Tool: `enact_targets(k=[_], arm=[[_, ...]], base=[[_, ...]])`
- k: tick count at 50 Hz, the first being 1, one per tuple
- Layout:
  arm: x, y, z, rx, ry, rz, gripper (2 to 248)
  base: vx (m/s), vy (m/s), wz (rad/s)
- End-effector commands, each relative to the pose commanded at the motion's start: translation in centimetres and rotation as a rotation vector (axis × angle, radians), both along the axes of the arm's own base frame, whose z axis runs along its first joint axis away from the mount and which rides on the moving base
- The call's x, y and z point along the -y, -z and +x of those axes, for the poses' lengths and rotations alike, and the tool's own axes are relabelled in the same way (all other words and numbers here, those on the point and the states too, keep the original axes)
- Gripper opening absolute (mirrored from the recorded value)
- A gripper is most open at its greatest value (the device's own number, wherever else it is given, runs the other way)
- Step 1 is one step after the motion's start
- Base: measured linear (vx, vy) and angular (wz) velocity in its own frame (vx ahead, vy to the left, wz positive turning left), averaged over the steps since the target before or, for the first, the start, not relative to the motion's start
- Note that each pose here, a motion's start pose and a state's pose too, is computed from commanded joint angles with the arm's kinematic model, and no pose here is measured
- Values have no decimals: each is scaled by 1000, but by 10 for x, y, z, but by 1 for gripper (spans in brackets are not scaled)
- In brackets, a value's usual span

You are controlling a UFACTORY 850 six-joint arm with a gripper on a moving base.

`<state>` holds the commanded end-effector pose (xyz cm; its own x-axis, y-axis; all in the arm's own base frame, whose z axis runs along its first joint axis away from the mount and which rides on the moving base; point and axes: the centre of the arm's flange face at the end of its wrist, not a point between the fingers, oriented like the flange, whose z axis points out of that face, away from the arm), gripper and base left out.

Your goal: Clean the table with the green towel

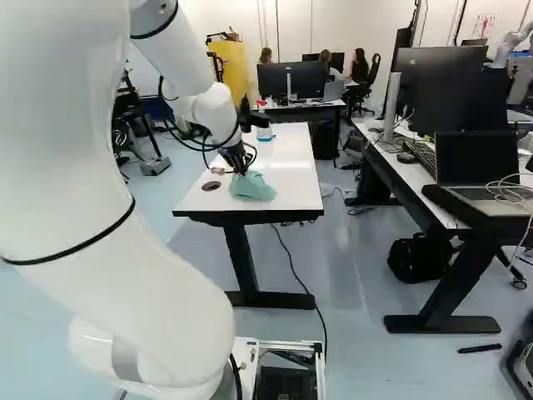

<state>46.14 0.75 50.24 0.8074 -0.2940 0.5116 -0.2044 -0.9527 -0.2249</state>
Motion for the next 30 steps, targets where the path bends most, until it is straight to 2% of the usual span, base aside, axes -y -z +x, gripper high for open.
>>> enact_targets(k=[12, 30], arm=[[-4, -14, -20, 33, -8, 0, 20], [-5, -14, -29, 34, -12, 0, 20]], base=[[0, 0, 0], [0, 0, 0]])
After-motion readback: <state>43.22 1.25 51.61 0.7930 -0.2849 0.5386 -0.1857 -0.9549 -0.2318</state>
